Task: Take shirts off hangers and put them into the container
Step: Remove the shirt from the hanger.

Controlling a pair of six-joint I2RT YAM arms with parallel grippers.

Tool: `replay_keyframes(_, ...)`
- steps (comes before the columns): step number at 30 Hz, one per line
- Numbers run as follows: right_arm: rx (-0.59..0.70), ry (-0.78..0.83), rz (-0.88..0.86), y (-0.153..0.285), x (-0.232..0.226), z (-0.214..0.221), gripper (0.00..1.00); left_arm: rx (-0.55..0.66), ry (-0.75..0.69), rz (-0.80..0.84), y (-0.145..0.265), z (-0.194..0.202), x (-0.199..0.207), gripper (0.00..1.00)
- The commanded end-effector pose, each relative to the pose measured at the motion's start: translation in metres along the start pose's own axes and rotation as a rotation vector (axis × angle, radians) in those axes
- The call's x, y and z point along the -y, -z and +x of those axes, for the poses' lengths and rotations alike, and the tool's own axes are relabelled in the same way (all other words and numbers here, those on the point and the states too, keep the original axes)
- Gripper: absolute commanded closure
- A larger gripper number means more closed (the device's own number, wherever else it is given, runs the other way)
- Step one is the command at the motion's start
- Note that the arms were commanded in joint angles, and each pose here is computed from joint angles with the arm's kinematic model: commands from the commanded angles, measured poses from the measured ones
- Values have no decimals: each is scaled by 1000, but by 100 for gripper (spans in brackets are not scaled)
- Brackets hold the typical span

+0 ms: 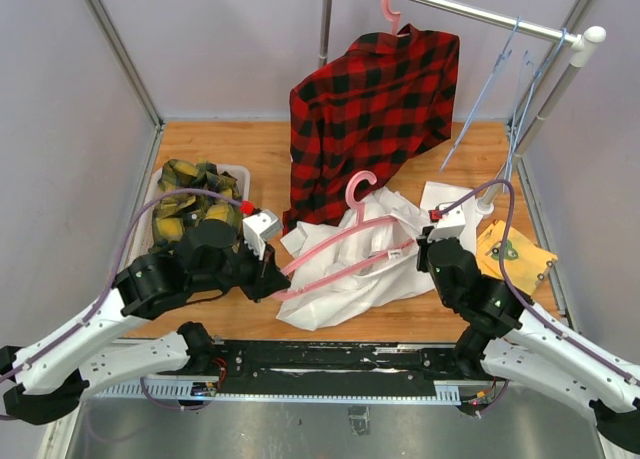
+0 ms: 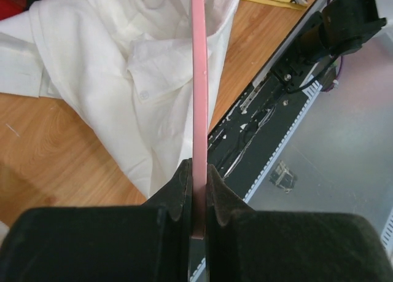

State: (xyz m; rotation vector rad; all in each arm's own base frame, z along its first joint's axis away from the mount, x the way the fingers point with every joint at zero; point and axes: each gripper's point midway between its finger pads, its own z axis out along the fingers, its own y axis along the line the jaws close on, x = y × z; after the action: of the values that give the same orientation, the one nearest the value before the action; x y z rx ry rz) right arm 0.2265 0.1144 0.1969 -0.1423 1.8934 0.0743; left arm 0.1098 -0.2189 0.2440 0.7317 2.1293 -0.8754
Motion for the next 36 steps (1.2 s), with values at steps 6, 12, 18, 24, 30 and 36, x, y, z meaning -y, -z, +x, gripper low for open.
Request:
replay_keyframes(6,-36,14,129,-5,26,9,96,140,-54,12,70,-36,13,100)
replay_keyframes(12,-71,-21,149,-6,34,16,96,172,-42,14,93,-37,15,99)
replay_keyframes(18,-90,-31,91,-8,25,18,95,226,-48,30,106,-45,19,99)
replay_keyframes(24,-78,-20,-39,-8,3,13,95,304,-49,6,112,-59,15,99)
replay_keyframes(30,-17,-57,-249,7,-27,-5,96,258,-20,-162,97,-52,-16,100)
replay_keyframes(36,65,-92,-295,26,-23,-22,97,182,-20,-207,73,-39,-27,99)
